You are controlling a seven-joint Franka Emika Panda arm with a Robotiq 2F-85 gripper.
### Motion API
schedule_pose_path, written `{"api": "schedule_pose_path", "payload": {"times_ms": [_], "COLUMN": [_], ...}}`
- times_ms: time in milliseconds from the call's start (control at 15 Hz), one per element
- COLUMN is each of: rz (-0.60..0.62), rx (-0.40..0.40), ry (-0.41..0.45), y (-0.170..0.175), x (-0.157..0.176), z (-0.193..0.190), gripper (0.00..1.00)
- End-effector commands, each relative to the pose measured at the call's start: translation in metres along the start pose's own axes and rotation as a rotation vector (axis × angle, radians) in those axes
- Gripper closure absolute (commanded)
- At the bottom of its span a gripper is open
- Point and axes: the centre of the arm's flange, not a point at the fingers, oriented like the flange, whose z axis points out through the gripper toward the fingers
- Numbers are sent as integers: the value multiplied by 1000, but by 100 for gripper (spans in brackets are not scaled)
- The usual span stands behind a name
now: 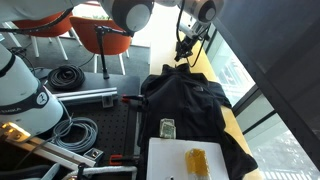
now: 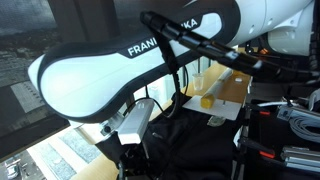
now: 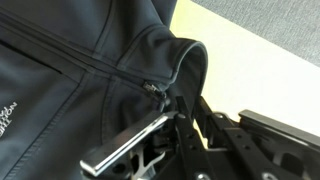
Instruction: Zip closed the jersey
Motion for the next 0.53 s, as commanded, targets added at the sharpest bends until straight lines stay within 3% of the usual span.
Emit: {"api": "schedule_pose_path", "payload": {"times_ms": [0, 467], "rz": [-19, -5], "rx": [4, 0], "ry": [53, 235], "y": [-15, 16], "x": [17, -52], "z": [-26, -65], "gripper": [53, 3]}}
